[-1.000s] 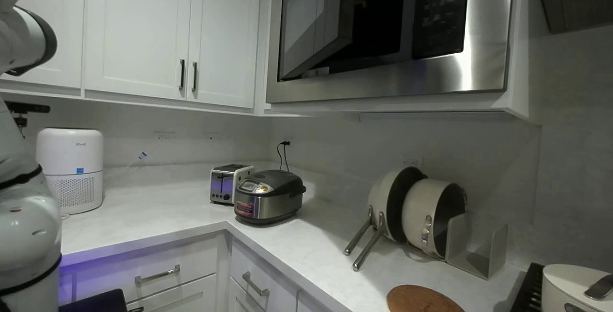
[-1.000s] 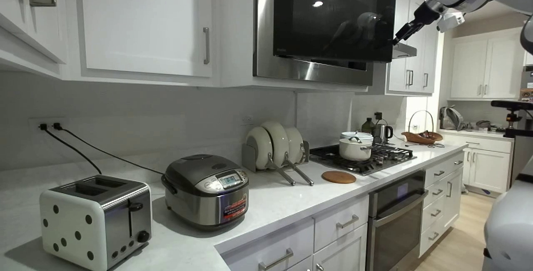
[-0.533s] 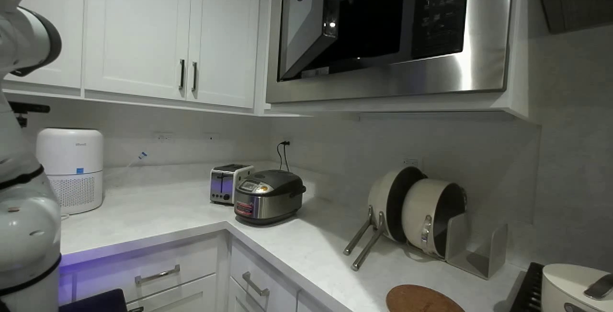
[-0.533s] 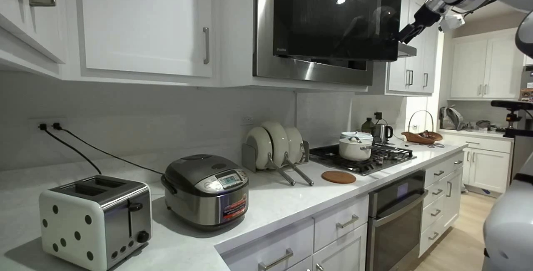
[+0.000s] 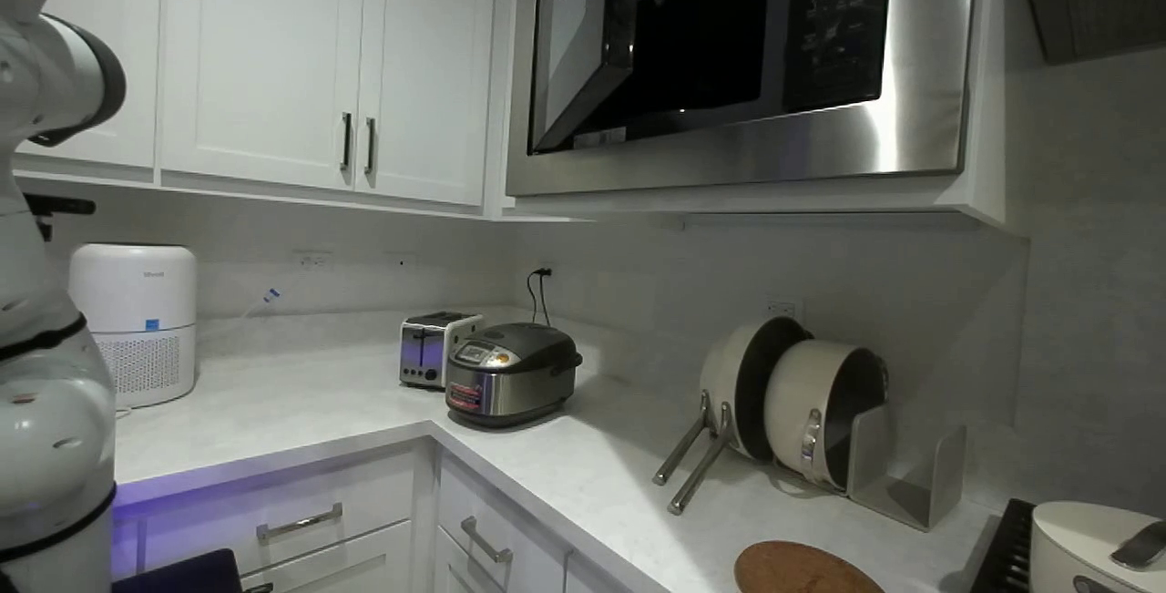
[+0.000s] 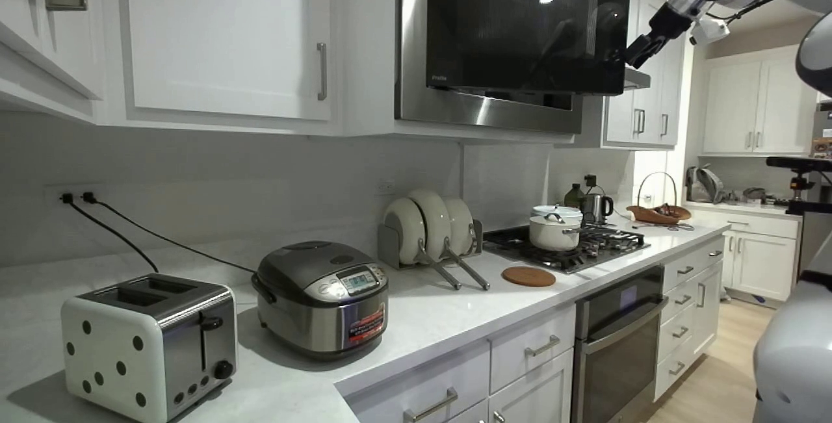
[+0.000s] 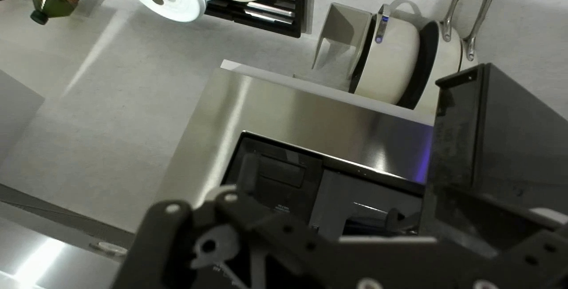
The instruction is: Open the microwave door
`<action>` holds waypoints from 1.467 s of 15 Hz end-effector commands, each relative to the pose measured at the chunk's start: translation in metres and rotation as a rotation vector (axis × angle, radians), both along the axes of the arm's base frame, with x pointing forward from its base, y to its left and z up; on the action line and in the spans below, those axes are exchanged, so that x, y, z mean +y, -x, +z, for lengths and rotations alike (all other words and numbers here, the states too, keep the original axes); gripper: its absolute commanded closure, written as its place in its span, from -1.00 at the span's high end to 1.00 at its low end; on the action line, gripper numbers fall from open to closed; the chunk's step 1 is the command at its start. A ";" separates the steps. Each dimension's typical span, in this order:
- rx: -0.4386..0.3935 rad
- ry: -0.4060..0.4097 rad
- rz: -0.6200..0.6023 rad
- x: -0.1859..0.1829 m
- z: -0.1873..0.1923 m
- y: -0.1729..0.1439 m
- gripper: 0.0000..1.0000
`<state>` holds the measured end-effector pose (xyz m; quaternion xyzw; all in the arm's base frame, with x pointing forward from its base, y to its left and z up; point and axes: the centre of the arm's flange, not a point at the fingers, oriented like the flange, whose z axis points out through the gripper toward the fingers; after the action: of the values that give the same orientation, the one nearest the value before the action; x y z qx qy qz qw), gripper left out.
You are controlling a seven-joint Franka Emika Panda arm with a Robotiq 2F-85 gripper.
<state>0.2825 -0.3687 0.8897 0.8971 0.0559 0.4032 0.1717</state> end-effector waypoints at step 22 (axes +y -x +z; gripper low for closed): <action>0.212 -0.203 -0.016 -0.016 0.045 -0.004 1.00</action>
<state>0.2737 -0.3728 0.9029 0.9426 0.0273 0.3217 0.0851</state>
